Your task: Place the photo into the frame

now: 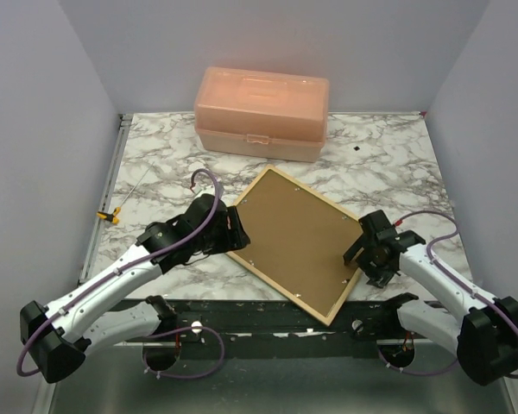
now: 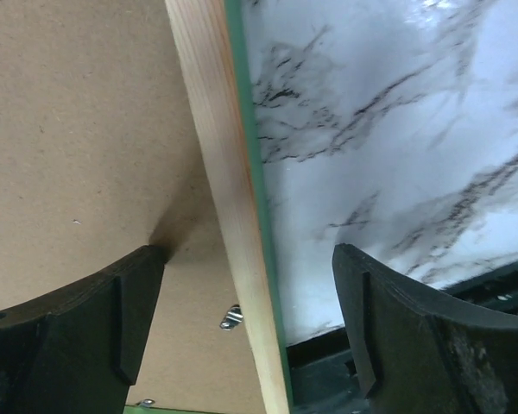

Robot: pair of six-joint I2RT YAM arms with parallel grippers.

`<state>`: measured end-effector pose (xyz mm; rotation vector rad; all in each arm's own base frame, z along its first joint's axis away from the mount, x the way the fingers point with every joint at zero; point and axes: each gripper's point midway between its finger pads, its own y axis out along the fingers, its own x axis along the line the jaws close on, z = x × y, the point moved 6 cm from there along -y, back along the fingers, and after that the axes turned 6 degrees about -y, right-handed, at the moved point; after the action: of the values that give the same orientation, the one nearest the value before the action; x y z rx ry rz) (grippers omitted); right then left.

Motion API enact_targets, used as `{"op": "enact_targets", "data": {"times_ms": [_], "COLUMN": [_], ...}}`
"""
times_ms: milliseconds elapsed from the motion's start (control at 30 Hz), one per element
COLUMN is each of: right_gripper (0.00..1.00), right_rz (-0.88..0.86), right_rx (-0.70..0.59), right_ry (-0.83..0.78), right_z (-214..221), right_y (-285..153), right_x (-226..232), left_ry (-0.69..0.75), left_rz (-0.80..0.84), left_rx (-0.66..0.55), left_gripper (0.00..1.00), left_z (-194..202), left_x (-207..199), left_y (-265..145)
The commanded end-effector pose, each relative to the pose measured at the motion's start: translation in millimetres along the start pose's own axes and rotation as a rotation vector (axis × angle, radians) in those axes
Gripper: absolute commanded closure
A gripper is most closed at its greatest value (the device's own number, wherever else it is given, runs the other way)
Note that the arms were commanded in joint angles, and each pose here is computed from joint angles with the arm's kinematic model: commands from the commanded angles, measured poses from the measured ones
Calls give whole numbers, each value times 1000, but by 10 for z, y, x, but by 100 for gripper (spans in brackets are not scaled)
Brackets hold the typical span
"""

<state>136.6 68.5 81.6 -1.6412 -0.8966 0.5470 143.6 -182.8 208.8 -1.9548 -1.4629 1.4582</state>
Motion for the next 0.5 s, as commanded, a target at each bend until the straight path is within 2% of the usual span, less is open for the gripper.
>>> {"op": "enact_targets", "data": {"times_ms": [0,100,200,267,367,467], "right_gripper": [20,36,67,80,92,98], "right_rz": [-170,-223,-236,-231,-230,-243], "right_rx": [-5,-66,-128,-143,-145,-147], "right_ry": [-54,-124,-197,-255,-378,-476], "right_z": [-42,-166,-319,-407,-504,-609], "right_y": [8,-14,-14,9,87,129], "right_x": [235,360,490,580,721,879], "left_ry": [13,7,-1,-5,-14,-32], "left_rz": [33,34,26,7,1,-15], "left_rx": [-3,-15,-22,-33,-17,-27], "left_gripper": [34,34,34,34,34,34], "left_z": [-76,-134,-199,-256,-311,-405], "left_x": [30,56,101,151,220,313], "left_y": [-64,-64,-43,-20,17,44]}}
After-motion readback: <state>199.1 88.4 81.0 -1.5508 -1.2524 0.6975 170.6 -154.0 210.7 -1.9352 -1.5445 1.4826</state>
